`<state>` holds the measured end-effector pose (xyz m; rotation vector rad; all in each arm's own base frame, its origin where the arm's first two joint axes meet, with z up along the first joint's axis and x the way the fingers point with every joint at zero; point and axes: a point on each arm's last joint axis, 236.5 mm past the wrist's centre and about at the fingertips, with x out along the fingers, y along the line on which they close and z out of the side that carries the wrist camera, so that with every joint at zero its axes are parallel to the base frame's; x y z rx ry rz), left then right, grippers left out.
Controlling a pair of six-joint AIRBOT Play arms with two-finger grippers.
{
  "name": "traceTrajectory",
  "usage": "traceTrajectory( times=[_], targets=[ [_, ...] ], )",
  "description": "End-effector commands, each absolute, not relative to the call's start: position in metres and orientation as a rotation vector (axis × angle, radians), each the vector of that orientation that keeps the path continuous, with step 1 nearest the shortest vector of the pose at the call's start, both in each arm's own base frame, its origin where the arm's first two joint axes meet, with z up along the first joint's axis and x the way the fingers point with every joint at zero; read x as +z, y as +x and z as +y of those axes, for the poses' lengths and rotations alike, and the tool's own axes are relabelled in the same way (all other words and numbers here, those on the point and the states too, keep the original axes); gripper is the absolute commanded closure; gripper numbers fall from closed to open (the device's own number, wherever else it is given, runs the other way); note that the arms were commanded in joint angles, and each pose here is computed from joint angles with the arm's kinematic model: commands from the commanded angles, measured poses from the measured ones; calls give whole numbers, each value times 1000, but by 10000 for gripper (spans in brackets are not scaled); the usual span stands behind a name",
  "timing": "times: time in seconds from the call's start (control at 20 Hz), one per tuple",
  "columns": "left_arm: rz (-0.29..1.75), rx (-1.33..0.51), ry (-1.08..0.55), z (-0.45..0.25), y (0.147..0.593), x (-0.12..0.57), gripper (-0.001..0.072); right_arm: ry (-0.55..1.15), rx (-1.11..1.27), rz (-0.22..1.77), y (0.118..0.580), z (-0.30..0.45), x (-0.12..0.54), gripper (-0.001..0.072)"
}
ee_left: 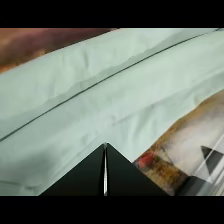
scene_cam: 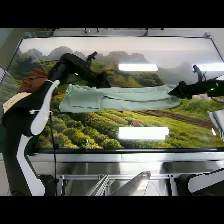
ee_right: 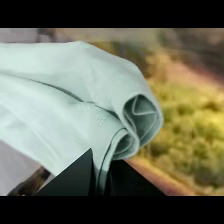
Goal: Fold the shirts.
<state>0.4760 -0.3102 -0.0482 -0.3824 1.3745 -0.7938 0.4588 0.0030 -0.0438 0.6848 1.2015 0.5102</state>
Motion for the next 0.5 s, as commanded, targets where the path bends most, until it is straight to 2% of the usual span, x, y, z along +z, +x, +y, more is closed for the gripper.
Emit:
traceTrajectory(
  times=[0.0, 0.1, 0.2, 0.35, 0.45],
  targets=[
    [1479, -776, -235, -354, 437, -107, 703, 669, 566, 1145, 450, -13, 21, 696],
    [1577, -803, -229, -373, 407, -131, 703, 684, 607, 1083, 445, -21, 58, 696],
    [1596, -824, -254, -394, 395, -135, 699, 725, 682, 1010, 439, -17, 95, 696],
    [1555, -880, -269, -418, 401, -106, 698, 741, 763, 953, 430, -6, 128, 696],
    [1540, -981, -350, -430, 396, -64, 694, 772, 837, 915, 428, 13, 149, 695]
  ],
)
